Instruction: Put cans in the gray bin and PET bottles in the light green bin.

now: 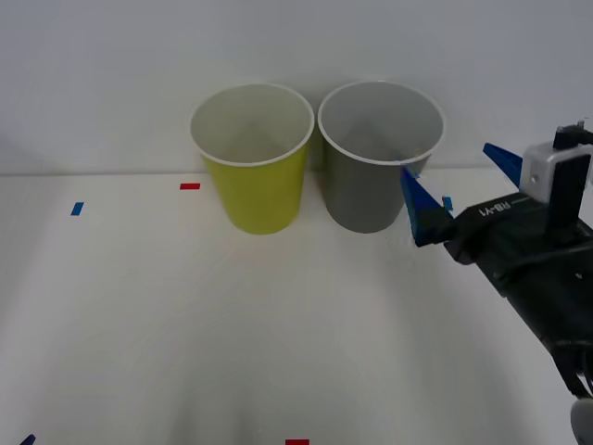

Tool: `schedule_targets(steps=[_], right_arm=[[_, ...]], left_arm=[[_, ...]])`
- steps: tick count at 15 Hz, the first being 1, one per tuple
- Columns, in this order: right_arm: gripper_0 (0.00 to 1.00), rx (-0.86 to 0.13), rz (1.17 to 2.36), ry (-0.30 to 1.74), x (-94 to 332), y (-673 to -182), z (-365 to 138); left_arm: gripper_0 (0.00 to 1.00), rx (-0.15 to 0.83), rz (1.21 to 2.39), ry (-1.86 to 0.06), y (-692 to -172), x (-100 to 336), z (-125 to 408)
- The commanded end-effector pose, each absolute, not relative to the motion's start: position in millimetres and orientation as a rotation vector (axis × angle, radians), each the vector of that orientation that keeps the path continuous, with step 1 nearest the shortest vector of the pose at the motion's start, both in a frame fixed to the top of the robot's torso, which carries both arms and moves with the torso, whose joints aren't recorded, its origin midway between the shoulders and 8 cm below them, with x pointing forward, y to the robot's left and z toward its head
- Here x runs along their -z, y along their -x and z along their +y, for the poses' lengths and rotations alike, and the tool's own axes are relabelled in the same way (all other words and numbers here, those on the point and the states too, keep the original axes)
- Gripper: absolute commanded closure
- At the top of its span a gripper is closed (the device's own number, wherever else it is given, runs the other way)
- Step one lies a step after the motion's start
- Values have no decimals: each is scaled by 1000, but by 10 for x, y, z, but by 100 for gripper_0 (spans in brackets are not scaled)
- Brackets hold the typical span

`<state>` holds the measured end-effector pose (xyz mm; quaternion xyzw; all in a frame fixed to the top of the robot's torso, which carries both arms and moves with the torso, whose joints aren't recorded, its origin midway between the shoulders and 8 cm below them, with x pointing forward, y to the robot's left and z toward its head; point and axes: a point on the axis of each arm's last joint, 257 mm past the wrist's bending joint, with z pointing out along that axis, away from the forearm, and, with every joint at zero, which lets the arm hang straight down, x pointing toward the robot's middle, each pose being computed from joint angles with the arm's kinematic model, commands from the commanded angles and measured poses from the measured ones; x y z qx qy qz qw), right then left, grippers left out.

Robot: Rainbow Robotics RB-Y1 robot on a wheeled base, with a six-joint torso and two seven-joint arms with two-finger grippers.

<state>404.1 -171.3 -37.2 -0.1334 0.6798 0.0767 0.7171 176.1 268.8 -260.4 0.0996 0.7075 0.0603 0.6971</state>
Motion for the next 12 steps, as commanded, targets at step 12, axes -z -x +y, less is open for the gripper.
schedule_targets(steps=[12], right_arm=[[0, -119, 1469, 196, 1611, -3563, -2229]], left_arm=[[0, -134, 1578, -222, -1761, 2604, 2688]])
